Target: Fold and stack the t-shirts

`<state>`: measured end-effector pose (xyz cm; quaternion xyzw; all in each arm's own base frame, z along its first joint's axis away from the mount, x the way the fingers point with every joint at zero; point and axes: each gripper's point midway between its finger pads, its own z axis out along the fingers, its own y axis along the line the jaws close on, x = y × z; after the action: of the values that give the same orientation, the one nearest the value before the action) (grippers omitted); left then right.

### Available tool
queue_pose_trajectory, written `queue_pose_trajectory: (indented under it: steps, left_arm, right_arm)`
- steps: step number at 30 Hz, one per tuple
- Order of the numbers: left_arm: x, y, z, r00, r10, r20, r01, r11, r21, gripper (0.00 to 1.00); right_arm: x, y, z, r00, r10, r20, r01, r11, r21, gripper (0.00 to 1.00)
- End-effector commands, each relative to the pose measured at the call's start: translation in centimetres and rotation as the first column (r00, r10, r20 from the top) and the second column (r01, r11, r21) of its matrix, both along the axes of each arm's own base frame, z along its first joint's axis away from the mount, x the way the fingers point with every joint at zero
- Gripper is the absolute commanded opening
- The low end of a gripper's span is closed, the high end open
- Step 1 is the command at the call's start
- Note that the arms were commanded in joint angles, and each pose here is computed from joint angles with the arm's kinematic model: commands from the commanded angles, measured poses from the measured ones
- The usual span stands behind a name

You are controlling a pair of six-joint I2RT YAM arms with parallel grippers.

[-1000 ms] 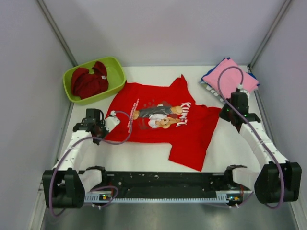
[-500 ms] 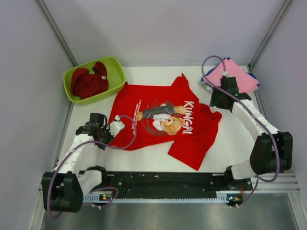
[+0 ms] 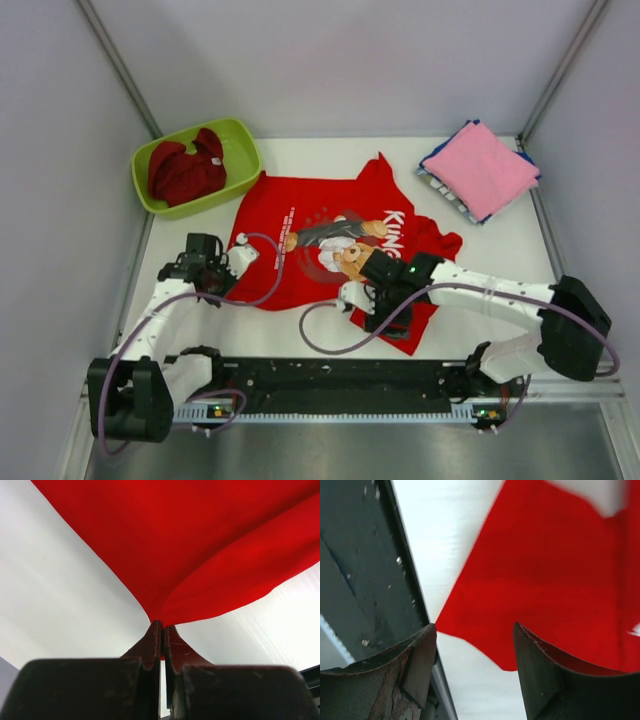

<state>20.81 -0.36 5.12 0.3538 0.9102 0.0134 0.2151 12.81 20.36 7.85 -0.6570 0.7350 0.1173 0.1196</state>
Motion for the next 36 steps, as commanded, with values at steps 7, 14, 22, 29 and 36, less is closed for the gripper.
queue_pose_trajectory:
  steps: [7,14,22,29,36]
  left_arm:
    - [1.4,-0.2,1.4,0.998,0.016,0.063,-0.015,1.000,-0.013,0.00]
    - [1.6,0.0,1.4,0.998,0.014,0.056,-0.014,1.000,0.002,0.00]
    - [1.4,0.2,2.2,0.999,0.003,0.040,-0.004,1.000,0.017,0.00]
    - [0.0,0.3,4.9,0.999,-0.034,0.025,0.033,0.999,0.030,0.00]
    - [-3.0,-0.8,10.6,0.993,-0.091,0.074,0.092,0.995,-0.024,0.00]
  right_arm:
    - [-2.7,-2.0,-5.6,0.984,0.176,-0.031,-0.179,0.959,-0.220,0.66]
    - [-2.9,-2.5,-9.9,0.989,0.144,-0.028,-0.146,0.943,-0.299,0.67]
    - [-3.6,-2.9,-10.5,0.986,0.157,-0.057,-0.167,0.912,-0.374,0.00]
    - [-1.1,-4.9,-0.8,0.970,0.207,0.126,-0.144,0.910,-0.388,0.00]
    - [-0.2,-10.0,10.0,0.934,0.107,0.341,0.023,0.934,-0.356,0.00]
